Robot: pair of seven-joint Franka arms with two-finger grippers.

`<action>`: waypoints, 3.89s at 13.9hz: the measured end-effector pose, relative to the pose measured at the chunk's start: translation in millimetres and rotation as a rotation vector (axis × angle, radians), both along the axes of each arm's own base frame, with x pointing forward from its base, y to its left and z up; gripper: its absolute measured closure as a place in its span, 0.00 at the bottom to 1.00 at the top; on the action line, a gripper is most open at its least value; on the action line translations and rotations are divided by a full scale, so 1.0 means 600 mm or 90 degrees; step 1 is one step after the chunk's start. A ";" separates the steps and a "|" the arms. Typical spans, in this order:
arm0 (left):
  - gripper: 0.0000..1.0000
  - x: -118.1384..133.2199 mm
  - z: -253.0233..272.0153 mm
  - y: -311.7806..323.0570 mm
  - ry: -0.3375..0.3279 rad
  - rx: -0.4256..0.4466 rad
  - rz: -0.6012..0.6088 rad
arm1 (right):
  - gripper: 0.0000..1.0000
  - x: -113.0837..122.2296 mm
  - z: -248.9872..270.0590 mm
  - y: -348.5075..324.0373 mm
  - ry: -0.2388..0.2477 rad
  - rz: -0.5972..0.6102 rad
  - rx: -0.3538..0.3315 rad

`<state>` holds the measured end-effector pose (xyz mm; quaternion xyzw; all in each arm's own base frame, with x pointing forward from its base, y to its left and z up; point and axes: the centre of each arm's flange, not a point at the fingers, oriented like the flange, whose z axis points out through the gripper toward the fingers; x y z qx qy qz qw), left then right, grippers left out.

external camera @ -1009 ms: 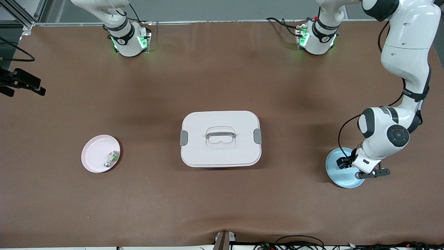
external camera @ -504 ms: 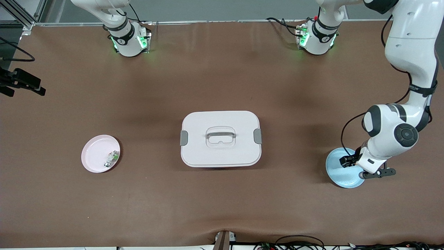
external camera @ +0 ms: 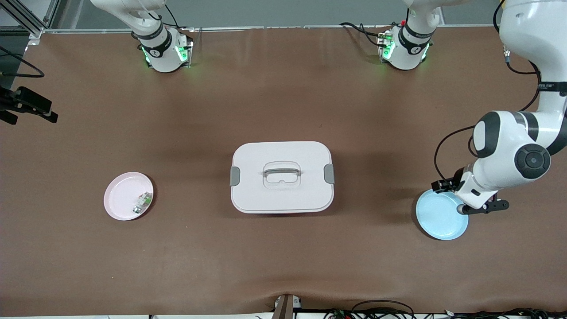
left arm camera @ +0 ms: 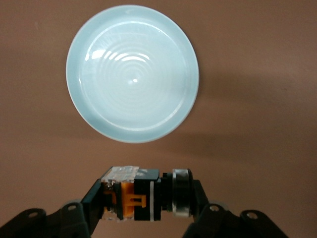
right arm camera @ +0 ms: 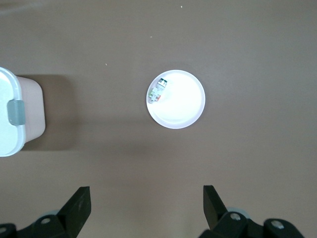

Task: Transfer orange switch to right arm and place
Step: 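Carry the orange switch over the white box while the right gripper approaches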

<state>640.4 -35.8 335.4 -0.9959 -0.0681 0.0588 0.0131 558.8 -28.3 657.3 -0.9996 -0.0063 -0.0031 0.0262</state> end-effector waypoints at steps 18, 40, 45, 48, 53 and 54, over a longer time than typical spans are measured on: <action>0.28 -0.069 0.209 -0.305 0.095 -0.184 0.286 | 0.00 -0.023 0.026 -0.039 0.014 -0.012 0.003; 0.28 -0.161 0.278 -0.673 0.281 -0.210 0.667 | 0.00 -0.017 -0.084 -0.004 0.081 -0.044 0.298; 0.28 -0.182 0.297 -0.735 0.280 -0.275 0.711 | 0.00 -0.033 -0.108 0.091 0.092 -0.153 0.368; 0.28 -0.198 0.280 -0.778 0.287 -0.287 0.718 | 0.00 -0.048 -0.117 0.178 0.098 -0.194 0.395; 0.28 -0.200 0.258 -0.814 0.300 -0.301 0.736 | 0.00 -0.079 -0.123 0.316 0.071 -0.228 0.402; 0.28 -0.207 0.259 -0.822 0.300 -0.303 0.733 | 0.00 -0.094 -0.129 0.352 0.061 -0.228 0.403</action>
